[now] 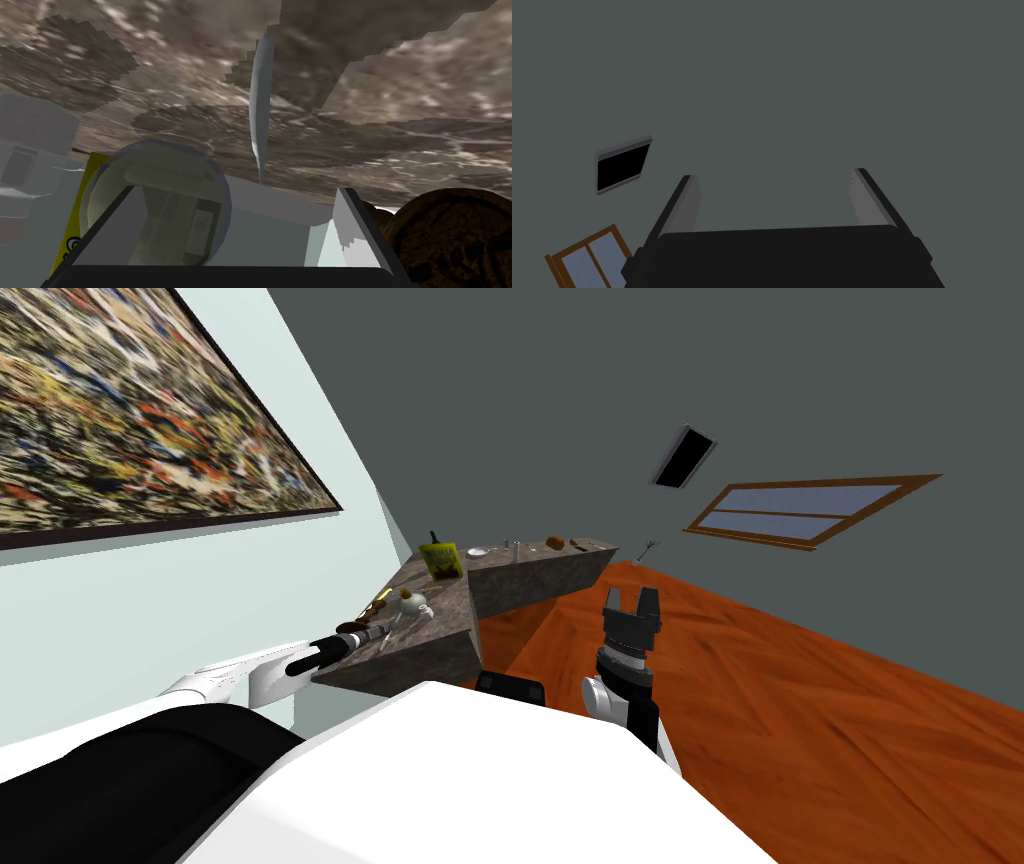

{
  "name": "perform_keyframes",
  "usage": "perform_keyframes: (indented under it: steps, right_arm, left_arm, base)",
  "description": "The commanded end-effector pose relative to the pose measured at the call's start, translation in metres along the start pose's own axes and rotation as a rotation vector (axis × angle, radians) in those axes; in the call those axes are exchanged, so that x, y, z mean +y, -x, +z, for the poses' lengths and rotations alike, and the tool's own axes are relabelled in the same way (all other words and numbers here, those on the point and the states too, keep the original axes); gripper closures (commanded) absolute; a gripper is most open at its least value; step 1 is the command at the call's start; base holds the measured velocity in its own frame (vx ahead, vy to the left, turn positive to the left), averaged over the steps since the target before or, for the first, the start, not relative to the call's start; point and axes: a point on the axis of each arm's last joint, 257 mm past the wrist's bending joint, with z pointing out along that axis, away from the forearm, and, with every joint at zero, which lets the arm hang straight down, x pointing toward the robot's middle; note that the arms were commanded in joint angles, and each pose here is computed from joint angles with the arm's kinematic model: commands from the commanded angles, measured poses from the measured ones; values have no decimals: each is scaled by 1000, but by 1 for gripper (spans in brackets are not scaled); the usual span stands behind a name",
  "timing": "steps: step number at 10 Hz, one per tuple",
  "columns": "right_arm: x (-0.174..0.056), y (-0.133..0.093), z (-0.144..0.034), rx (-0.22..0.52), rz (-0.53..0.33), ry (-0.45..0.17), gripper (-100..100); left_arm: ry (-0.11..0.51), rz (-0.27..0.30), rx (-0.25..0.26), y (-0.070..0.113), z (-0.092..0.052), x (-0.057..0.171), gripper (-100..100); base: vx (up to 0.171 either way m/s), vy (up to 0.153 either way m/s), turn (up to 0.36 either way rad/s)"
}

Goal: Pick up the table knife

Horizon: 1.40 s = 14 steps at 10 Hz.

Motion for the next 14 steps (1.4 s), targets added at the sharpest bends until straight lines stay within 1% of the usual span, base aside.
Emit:
perform_keyframes:
  steps: [1, 4, 5, 6, 7, 8, 10, 11, 12, 14]
  right_arm:
    - [0, 0, 0, 0, 0, 0, 0]
    - [0, 0, 0, 0, 0, 0, 0]
    - [0, 0, 0, 0, 0, 0, 0]
    - [0, 0, 0, 0, 0, 0, 0]
    - [0, 0, 0, 0, 0, 0, 0]
    - [0, 0, 0, 0, 0, 0, 0]
    - [0, 0, 0, 0, 0, 0, 0]
    - [0, 0, 0, 0, 0, 0, 0]
    - [0, 0, 0, 0, 0, 0, 0]
    - [0, 0, 0, 0, 0, 0, 0]
  left_arm:
    - [73, 32, 13, 0, -4, 24, -100]
    - [163, 70, 37, -9, -11, 57, -100]
    - [195, 81, 50, -15, -14, 69, -100]
    - [174, 75, 43, -10, -10, 60, -100]
    - [179, 76, 43, -10, -11, 62, 0]
    - [187, 68, 41, -18, -9, 67, -100]
    - [195, 59, 41, -27, -7, 72, -100]
    - [192, 61, 41, -24, -6, 71, -100]
    - [192, 62, 41, -24, -6, 71, 100]
    - [198, 61, 40, -24, -7, 73, 100]
  base:
    - [42, -20, -185]
    - [41, -23, -120]
    - [38, -31, -105]
    - [15, -13, -19]
    - [0, 0, 0]
    - [34, 28, -97]
    - [40, 46, -73]
    - [15, 16, -7]
    - [0, 0, 0]
    - [0, 2, 8]
